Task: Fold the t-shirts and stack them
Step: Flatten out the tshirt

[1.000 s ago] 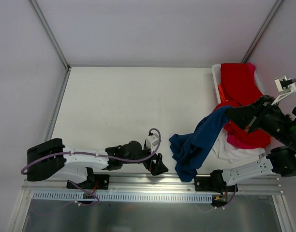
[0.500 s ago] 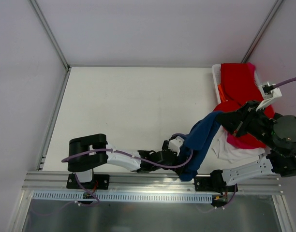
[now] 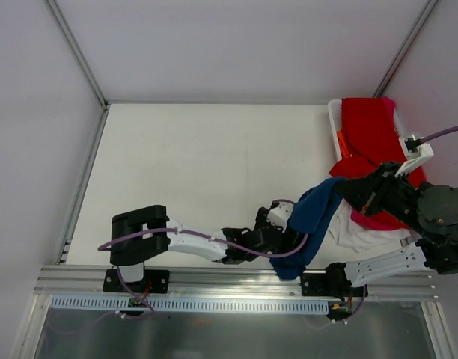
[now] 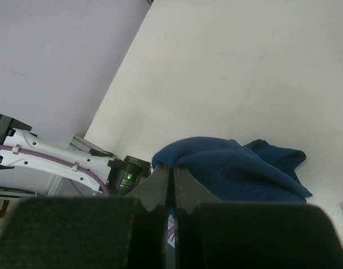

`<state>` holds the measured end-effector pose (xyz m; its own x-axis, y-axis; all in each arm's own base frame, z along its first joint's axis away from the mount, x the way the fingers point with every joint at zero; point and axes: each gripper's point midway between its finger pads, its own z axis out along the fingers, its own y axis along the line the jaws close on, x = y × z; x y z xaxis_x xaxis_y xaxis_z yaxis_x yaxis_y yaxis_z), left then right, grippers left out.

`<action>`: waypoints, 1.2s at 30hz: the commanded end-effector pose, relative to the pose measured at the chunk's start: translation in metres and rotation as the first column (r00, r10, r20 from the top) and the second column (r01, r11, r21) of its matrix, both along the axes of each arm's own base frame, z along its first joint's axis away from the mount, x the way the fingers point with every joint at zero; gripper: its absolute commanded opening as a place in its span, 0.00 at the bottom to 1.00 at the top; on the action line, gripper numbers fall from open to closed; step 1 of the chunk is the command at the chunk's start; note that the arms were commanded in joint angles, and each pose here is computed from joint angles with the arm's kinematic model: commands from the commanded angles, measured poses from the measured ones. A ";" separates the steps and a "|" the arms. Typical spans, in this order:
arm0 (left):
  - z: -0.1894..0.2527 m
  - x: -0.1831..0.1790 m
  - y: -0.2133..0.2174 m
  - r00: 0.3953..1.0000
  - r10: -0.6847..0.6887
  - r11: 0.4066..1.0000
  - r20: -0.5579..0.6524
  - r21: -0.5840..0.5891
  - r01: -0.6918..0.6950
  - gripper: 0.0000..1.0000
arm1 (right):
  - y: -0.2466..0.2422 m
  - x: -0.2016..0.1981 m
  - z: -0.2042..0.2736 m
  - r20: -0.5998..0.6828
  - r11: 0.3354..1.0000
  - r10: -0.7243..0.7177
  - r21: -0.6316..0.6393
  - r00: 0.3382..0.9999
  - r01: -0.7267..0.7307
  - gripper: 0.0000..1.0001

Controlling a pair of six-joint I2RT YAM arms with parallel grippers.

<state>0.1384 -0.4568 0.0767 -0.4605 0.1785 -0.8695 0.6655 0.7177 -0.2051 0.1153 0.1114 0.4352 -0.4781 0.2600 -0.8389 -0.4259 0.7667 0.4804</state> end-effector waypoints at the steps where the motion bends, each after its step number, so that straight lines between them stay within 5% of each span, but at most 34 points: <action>1: 0.012 0.005 -0.001 0.999 0.027 1.000 0.036 -0.004 -0.027 0.83 | -0.043 0.008 -0.040 0.040 0.968 -0.012 -0.251 0.999 0.022 0.00; 5: 0.004 0.005 0.001 0.999 0.037 0.999 0.025 0.016 -0.037 0.66 | -0.046 0.009 -0.043 0.039 0.970 -0.020 -0.243 0.999 0.029 0.01; 9: -0.007 0.003 0.009 0.998 0.058 0.997 -0.006 0.046 -0.058 0.25 | -0.047 0.009 -0.047 0.035 0.969 -0.025 -0.244 0.999 0.032 0.01; 15: -0.009 0.002 0.035 0.994 0.106 0.990 -0.024 0.101 -0.103 0.01 | -0.049 0.011 -0.052 0.035 0.969 -0.041 -0.241 0.999 0.048 0.01; 26: 0.020 0.000 0.077 0.990 0.138 0.985 0.006 0.109 -0.137 0.00 | -0.049 0.012 -0.057 0.035 0.968 -0.057 -0.243 0.998 0.064 0.00; 32: 0.100 0.008 0.123 0.983 0.130 0.972 0.131 0.181 -0.153 0.00 | -0.038 0.015 -0.049 0.072 0.970 -0.070 -0.229 0.995 0.085 0.01; 36: 0.187 0.015 0.169 0.960 0.162 0.977 0.228 0.101 -0.189 0.00 | -0.029 0.018 -0.040 0.124 0.962 -0.079 -0.251 0.989 0.108 0.01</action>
<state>0.1443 -0.3299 0.1933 -0.3988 0.2408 -0.8849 0.5760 0.8166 -0.0374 0.1219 0.1037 0.4121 -0.4546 0.2605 -0.8518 -0.3896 0.8018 0.4531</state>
